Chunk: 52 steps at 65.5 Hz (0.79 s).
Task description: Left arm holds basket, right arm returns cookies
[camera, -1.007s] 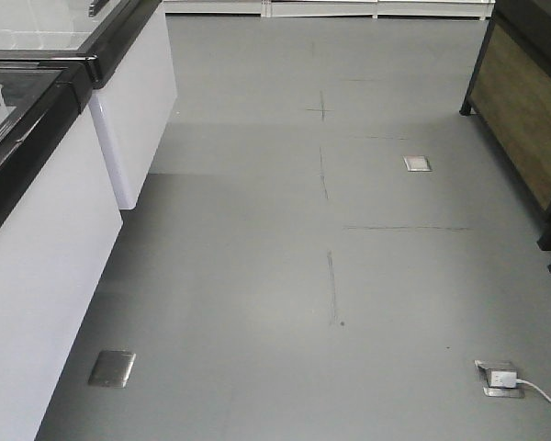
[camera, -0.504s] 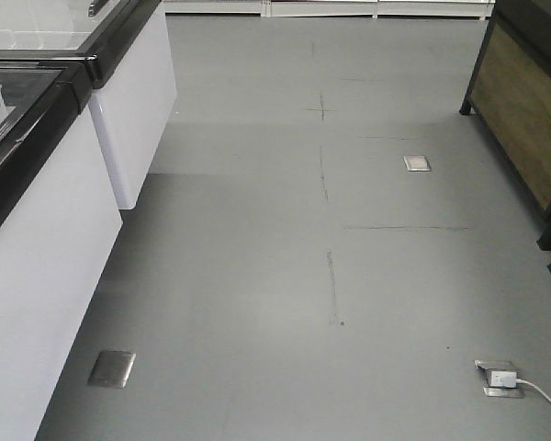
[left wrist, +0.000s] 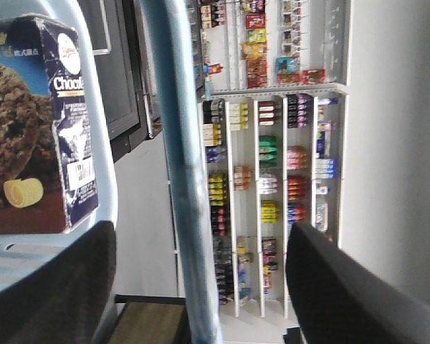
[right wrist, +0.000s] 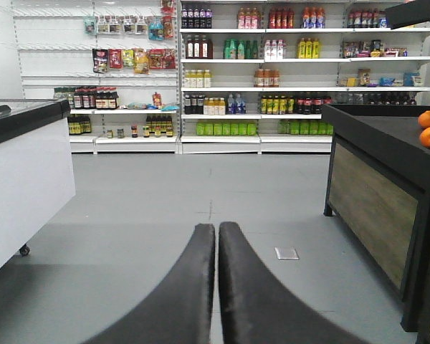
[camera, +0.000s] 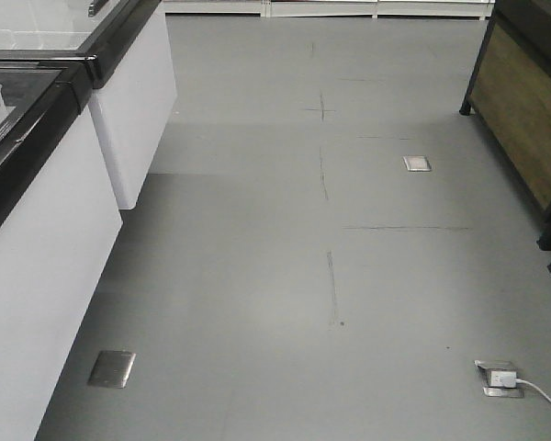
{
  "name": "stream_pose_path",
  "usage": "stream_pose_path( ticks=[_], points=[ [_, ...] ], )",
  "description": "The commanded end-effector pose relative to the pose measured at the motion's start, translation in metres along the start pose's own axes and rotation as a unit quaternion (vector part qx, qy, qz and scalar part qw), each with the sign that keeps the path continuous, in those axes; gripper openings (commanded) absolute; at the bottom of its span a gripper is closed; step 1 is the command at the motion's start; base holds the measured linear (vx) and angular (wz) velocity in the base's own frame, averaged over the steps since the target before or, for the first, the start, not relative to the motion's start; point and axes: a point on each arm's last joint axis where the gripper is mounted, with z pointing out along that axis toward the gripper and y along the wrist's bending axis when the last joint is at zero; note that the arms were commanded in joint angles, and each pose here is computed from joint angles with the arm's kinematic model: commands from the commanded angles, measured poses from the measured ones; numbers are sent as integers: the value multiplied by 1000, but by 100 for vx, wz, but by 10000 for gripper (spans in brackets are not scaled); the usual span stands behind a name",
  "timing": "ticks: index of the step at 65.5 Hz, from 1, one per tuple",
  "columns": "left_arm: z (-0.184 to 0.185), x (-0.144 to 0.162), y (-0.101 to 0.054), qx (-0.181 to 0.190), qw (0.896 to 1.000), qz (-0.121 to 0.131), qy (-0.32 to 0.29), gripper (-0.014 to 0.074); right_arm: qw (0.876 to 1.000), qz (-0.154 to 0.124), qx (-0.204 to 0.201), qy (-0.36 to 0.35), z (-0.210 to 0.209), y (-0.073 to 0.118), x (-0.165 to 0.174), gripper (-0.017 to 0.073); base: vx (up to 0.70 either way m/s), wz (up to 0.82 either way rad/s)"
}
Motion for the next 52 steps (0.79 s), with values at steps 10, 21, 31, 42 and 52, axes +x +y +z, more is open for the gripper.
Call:
stream_pose_path(
  ticks=[10,21,31,42,52],
  points=[
    [0,-6,-22,82,997,-12,-7,428,999,-5,4,-39,-1,0,-6,-6,0,0],
    [2,-9,-18,74,997,-20,-17,219,999,-5,4,-39,-1,0,-6,-6,0,0],
    [2,-9,-17,73,997,-7,-21,-9,999,-5,4,-39,-1,0,-6,-6,0,0],
    [0,-6,-21,80,997,-5,-10,-8,999,-5,4,-39,-1,0,-6,-6,0,0],
    [-7,0,-47,105,994,25,-3,-8,999,-5,4,-39,-1,0,-6,-6,0,0]
  ],
)
